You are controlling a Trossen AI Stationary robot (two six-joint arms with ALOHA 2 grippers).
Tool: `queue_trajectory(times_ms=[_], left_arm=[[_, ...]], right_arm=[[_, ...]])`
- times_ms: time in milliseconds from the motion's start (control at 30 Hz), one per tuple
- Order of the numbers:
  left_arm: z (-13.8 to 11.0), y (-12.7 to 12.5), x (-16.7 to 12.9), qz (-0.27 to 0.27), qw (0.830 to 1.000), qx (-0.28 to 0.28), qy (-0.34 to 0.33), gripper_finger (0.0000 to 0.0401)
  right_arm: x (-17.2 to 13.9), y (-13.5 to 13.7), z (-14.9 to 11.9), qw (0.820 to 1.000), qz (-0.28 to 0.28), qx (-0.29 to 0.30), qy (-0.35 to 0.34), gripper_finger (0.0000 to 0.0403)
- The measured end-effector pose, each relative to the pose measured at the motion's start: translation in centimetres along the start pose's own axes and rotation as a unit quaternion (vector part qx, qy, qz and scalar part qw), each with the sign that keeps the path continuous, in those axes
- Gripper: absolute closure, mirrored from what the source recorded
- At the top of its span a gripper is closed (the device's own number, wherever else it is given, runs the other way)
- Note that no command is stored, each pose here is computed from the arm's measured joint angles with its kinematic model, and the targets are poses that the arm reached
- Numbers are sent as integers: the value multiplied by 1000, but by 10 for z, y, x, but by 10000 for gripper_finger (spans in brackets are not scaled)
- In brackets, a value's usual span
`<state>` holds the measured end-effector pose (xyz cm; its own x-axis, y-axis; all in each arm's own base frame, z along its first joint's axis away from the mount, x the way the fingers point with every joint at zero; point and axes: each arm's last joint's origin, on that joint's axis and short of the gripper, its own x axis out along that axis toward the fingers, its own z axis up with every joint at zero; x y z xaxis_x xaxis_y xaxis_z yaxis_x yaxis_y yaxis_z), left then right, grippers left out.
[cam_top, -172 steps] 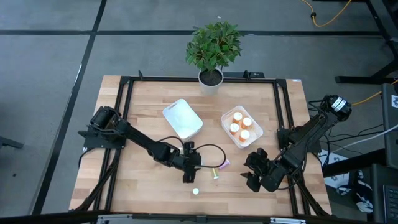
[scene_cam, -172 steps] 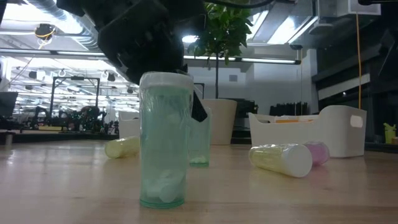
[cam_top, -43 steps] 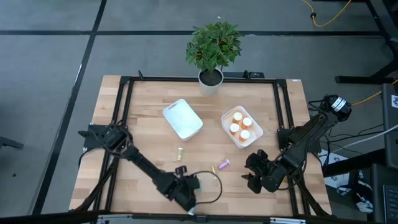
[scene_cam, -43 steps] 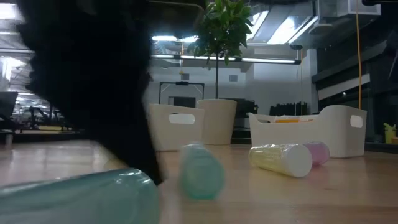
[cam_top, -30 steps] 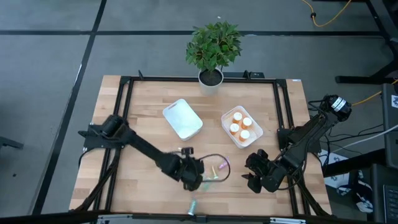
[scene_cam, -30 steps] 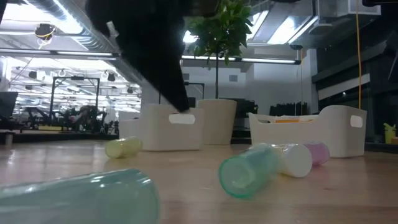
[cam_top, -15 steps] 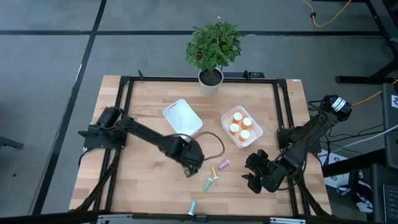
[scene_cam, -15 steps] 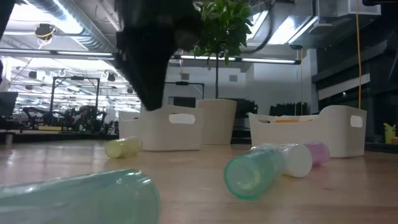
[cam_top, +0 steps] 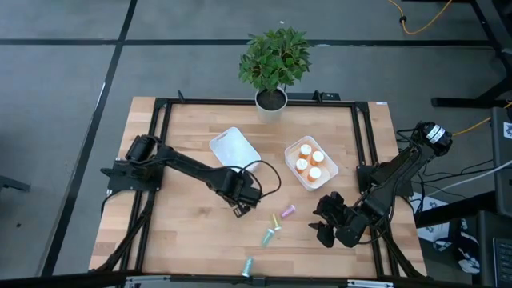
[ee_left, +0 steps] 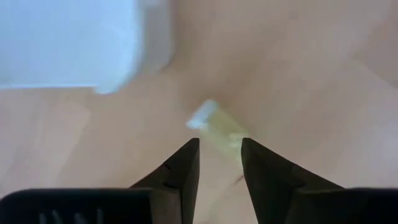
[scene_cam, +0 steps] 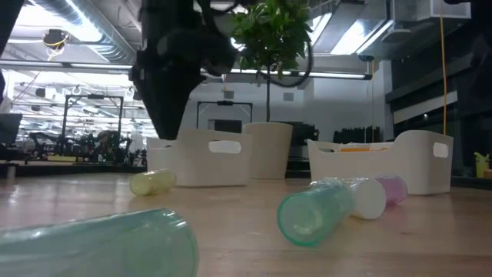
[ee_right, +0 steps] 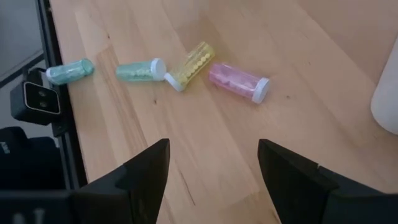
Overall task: Pick and place medicine bottles into bin by pill shape (circle, oval)
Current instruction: Put the left yellow pill bottle into the left white bin
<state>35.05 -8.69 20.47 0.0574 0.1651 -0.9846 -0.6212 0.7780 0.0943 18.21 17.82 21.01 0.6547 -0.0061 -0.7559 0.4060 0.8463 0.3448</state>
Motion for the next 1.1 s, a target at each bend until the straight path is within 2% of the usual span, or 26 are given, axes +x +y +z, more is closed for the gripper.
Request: queue_trajectory(times_ms=[100,267,400,500,767,1100], left_arm=[[1,6,1,14,1000,-22,14,268],[1,7,1,18,998,-50,19,213],[1,5,1,15,998,-51,16,171],[-1,3,0,13,998,-61,14,154],[-5,0,14,6,994,-103,-18,156],[-15,6,44,11,989,-148,-21,163]], right_arm=[[0,1,1,1000,-1,1,-16,157],[0,0,2,1000,-5,0,-25,157],[0,0,3,999,-11,-1,-43,157],[0,0,3,999,-11,-1,-45,157],[0,0,3,999,-12,-1,-45,157],[0,0,3,999,-12,-4,-45,157]])
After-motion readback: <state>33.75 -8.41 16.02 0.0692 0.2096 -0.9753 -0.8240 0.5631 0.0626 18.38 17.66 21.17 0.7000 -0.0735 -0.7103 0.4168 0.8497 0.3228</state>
